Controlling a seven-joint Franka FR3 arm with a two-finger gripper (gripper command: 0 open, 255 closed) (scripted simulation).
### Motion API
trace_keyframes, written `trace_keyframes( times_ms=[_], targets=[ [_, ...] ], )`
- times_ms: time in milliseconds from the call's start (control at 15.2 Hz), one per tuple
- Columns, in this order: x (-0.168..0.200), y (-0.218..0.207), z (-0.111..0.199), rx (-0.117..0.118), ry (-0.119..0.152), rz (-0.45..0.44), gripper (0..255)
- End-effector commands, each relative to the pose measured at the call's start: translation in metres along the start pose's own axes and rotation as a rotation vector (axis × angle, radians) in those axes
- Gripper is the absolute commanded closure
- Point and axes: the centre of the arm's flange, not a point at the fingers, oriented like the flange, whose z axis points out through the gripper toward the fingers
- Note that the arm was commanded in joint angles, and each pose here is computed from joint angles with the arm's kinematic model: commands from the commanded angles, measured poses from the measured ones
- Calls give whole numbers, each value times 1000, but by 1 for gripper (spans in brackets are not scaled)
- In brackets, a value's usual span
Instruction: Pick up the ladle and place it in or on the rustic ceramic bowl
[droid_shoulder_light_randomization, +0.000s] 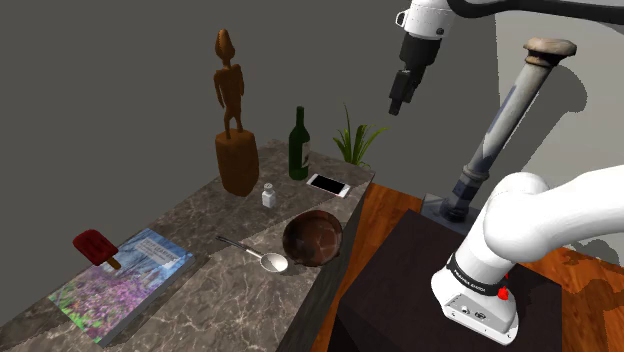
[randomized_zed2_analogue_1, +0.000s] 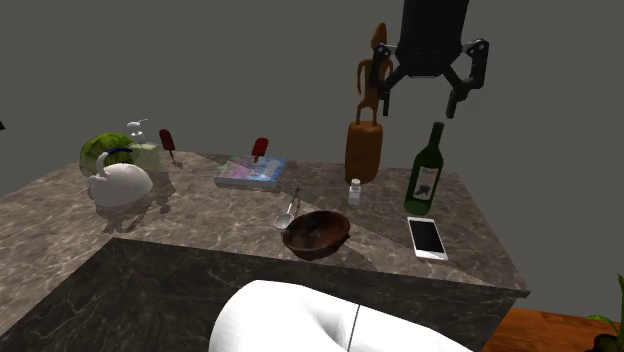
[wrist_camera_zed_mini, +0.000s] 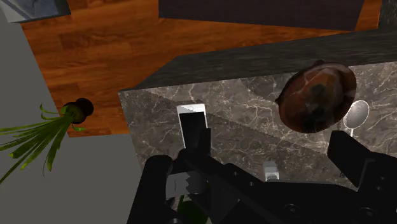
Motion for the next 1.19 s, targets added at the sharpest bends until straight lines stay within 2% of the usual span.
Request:
trace_keyframes(
  times_ms=[0,1122],
  targets=[
    [0,0,0,0,0,0,0],
    [103,-113,162,62,-39,-47,0]
  ],
)
